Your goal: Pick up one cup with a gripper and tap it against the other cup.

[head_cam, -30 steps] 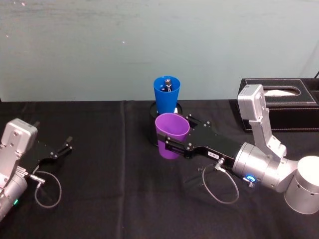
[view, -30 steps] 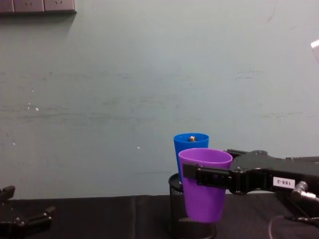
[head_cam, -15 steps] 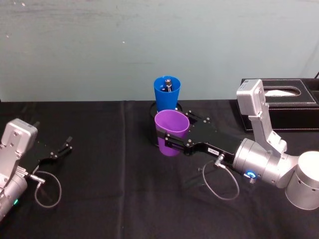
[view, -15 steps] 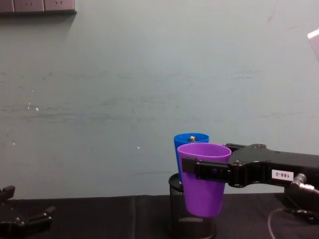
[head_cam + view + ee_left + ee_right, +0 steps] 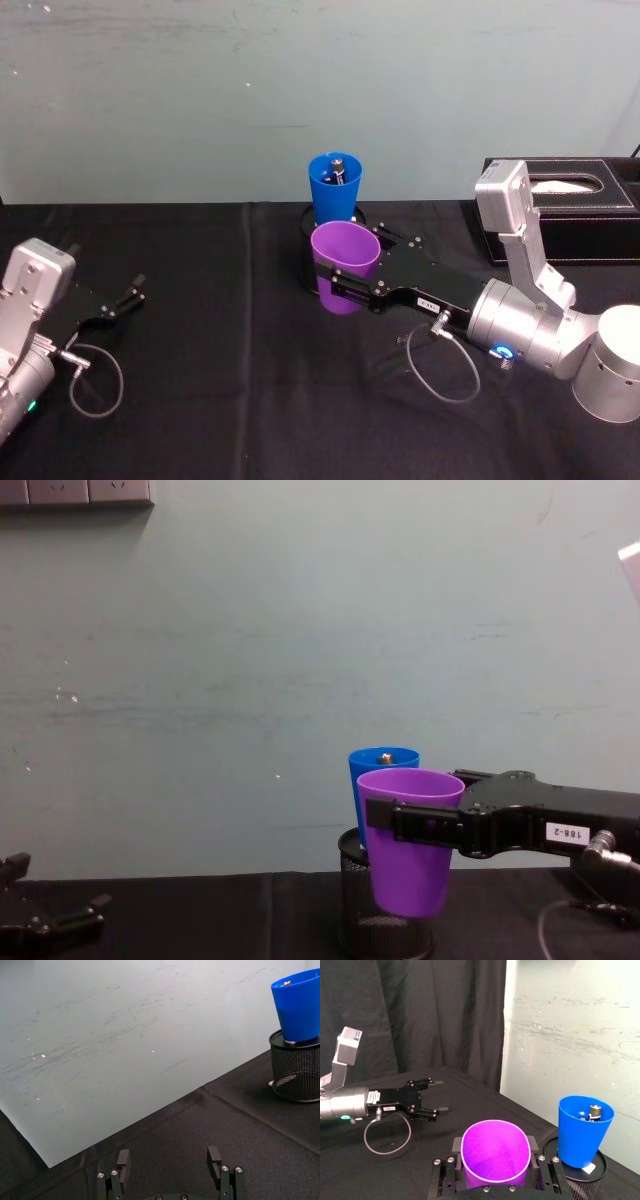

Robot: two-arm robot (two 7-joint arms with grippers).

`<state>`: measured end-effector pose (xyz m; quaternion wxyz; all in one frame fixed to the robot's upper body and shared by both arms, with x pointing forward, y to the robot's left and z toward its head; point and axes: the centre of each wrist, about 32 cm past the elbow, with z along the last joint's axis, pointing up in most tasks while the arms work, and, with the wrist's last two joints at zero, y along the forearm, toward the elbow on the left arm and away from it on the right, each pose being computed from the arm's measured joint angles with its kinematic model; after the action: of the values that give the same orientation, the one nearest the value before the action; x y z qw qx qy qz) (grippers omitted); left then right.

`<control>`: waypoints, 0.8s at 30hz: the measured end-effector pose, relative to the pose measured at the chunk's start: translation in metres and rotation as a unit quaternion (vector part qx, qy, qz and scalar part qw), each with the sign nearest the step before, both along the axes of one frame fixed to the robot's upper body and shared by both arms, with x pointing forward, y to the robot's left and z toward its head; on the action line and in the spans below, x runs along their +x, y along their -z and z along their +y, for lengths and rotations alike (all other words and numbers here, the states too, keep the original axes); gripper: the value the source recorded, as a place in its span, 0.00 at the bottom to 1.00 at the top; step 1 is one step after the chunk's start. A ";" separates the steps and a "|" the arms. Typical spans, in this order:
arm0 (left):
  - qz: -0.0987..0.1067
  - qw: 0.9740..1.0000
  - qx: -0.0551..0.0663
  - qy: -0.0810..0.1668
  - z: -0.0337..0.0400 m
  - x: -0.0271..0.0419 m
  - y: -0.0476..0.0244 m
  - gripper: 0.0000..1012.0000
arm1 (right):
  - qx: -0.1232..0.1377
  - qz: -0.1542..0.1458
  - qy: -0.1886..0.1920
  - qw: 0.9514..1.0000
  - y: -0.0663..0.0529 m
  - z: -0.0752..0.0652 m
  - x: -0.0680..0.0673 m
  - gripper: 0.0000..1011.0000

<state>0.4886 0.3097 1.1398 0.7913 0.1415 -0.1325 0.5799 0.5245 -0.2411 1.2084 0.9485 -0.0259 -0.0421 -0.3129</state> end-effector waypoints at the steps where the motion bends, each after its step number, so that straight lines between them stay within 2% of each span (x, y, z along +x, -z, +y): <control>1: 0.000 1.000 0.000 0.000 0.0000 0.0000 0.0000 0.99 | 0.000 0.000 0.000 1.000 0.000 0.000 0.000 0.73; 24: 0.000 1.000 0.000 0.000 0.0000 0.0000 0.0000 0.99 | 0.000 0.000 0.000 1.000 0.001 0.000 0.000 0.73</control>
<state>0.4886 0.3097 1.1398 0.7913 0.1415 -0.1325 0.5799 0.5243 -0.2411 1.2078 0.9485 -0.0261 -0.0422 -0.3129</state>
